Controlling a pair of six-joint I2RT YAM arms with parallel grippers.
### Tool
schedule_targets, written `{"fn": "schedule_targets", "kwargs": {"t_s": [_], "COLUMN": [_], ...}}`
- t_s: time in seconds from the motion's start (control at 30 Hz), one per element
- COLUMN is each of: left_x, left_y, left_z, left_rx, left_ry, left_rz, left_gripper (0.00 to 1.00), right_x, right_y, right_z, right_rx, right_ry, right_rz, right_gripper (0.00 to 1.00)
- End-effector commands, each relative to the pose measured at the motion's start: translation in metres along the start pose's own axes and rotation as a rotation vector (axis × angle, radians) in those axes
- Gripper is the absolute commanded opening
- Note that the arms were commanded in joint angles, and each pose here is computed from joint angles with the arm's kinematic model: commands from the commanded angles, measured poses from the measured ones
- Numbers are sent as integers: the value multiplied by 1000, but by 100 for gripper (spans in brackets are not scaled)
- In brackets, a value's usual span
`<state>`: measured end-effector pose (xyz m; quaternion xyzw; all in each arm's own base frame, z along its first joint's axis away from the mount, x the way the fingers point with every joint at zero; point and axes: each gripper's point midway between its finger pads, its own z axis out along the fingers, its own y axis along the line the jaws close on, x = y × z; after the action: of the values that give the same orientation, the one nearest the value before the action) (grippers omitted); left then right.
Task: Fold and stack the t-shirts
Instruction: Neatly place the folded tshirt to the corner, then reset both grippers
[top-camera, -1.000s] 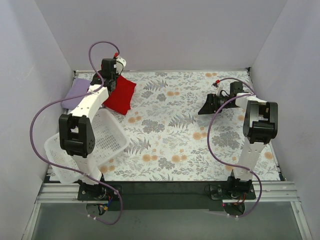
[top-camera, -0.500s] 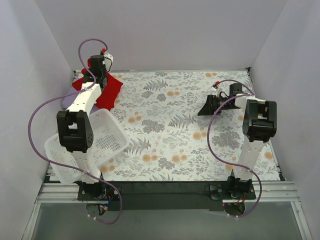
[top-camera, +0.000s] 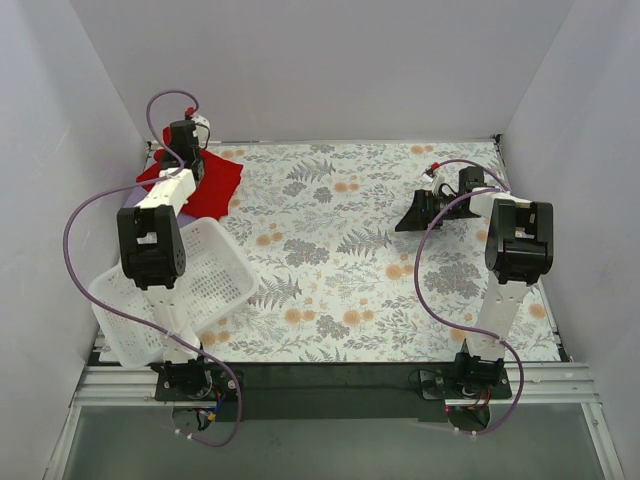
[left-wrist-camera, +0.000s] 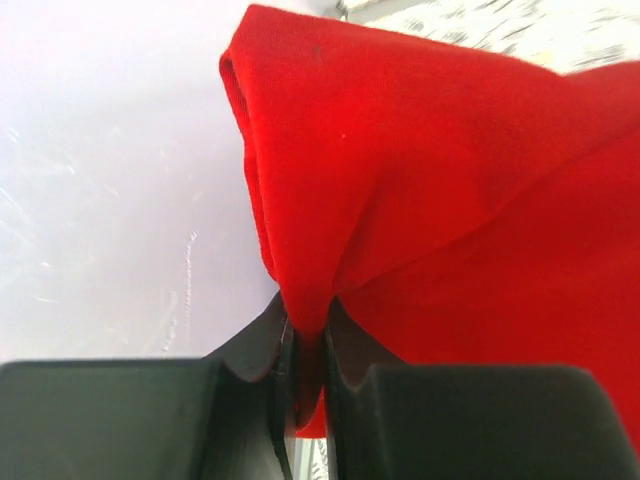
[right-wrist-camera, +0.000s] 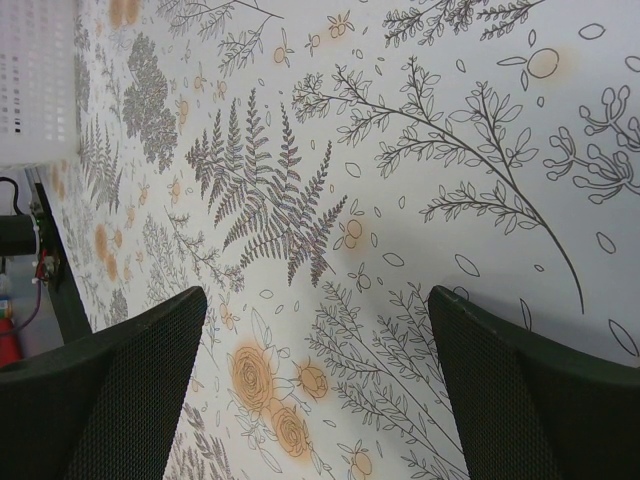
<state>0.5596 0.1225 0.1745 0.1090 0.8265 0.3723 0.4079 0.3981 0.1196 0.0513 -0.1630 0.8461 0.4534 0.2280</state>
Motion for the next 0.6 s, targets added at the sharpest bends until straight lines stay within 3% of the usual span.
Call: {"fn": "schedule_targets", "kwargs": {"t_s": [0.0, 0.03, 0.07, 0.13, 0.2, 0.3, 0.33, 0.37, 0.4, 0.5, 0.57], "left_x": [14, 23, 27, 26, -9, -54, -79, -89, -104, -120, -98], "left_y": [17, 25, 30, 49, 76, 77, 86, 67, 75, 71, 44], "left_z": [21, 25, 33, 29, 20, -4, -17, -27, -47, -96, -111], "left_rx": [-72, -125, -195, -337, -386, -217, -160, 9, 68, 260, 373], "left_ry": [9, 32, 26, 30, -50, -113, -171, -174, -212, -255, -160], "left_rz": [-114, -134, -168, -242, -422, -538, -658, -664, -696, -778, -858], "left_gripper": [7, 21, 55, 74, 85, 86, 87, 87, 88, 89, 88], "right_x": [2, 2, 3, 3, 3, 2, 1, 2, 3, 3, 6], "right_y": [3, 3, 3, 3, 4, 3, 4, 3, 3, 6, 5], "right_z": [0, -1, 0, -1, -1, -3, -3, -2, -2, -3, -5], "right_rx": [-9, -9, -9, -7, -2, 14, 19, 27, 27, 42, 60], "right_ry": [3, 4, 6, 7, 11, 14, 17, 20, 23, 41, 64], "right_rz": [-5, -4, -5, -8, -12, -24, -34, -46, -53, -108, -147], "right_gripper": [98, 98, 98, 98, 98, 98, 98, 98, 98, 98, 98]}}
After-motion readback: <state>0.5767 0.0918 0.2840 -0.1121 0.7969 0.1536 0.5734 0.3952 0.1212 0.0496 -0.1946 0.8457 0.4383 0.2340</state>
